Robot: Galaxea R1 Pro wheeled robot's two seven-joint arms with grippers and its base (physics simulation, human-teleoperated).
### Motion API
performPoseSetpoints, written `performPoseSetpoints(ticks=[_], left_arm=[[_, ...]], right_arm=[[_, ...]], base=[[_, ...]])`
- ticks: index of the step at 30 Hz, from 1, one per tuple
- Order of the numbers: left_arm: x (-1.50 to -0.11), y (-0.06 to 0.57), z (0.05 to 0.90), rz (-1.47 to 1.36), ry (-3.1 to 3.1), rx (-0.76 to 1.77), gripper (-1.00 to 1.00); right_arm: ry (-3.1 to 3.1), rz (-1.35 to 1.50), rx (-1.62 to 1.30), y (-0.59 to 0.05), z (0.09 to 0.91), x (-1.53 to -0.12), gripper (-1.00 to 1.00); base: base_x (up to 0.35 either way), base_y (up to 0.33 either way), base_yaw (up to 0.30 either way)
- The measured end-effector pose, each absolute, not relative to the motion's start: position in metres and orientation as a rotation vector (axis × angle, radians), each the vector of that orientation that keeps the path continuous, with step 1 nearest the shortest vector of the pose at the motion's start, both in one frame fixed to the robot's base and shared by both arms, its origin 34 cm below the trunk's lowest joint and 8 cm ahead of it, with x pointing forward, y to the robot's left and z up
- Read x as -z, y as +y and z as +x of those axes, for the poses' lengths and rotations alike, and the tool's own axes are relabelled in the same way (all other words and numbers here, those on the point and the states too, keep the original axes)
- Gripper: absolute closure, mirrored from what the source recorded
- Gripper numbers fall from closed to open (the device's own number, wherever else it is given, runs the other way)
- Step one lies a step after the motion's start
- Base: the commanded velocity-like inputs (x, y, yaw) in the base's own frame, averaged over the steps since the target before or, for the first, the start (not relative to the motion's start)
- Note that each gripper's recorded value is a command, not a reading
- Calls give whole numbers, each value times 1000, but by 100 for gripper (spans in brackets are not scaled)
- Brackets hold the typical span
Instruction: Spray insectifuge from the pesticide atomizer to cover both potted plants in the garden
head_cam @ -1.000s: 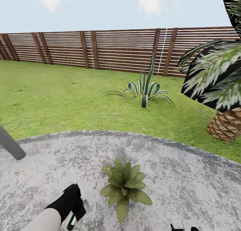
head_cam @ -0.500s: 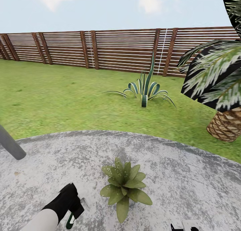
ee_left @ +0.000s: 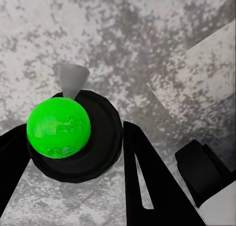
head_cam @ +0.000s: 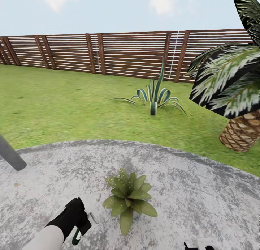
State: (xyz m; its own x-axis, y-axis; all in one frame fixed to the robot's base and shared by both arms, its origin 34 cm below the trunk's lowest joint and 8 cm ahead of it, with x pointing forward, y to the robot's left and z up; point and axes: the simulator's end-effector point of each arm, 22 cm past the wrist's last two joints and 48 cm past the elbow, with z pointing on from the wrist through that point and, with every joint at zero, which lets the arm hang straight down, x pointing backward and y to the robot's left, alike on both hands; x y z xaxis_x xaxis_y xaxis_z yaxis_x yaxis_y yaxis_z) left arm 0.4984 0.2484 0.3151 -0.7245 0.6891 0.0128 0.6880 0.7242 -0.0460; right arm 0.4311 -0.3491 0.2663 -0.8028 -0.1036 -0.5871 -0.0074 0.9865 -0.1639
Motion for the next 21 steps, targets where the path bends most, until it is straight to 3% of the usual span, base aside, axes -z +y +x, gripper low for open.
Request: performPoseSetpoints(ticks=[11,21], left_arm=[[-333,258,534,-1164,-2921,-9,100],[-335,316,533,-1107,-2917,79,100]], right_arm=[[2497,-77,202,-349,431,-266,-100],[2497,-77,202,-349,431,-266,-100]], base=[[5,-18,0],[0,0,0]])
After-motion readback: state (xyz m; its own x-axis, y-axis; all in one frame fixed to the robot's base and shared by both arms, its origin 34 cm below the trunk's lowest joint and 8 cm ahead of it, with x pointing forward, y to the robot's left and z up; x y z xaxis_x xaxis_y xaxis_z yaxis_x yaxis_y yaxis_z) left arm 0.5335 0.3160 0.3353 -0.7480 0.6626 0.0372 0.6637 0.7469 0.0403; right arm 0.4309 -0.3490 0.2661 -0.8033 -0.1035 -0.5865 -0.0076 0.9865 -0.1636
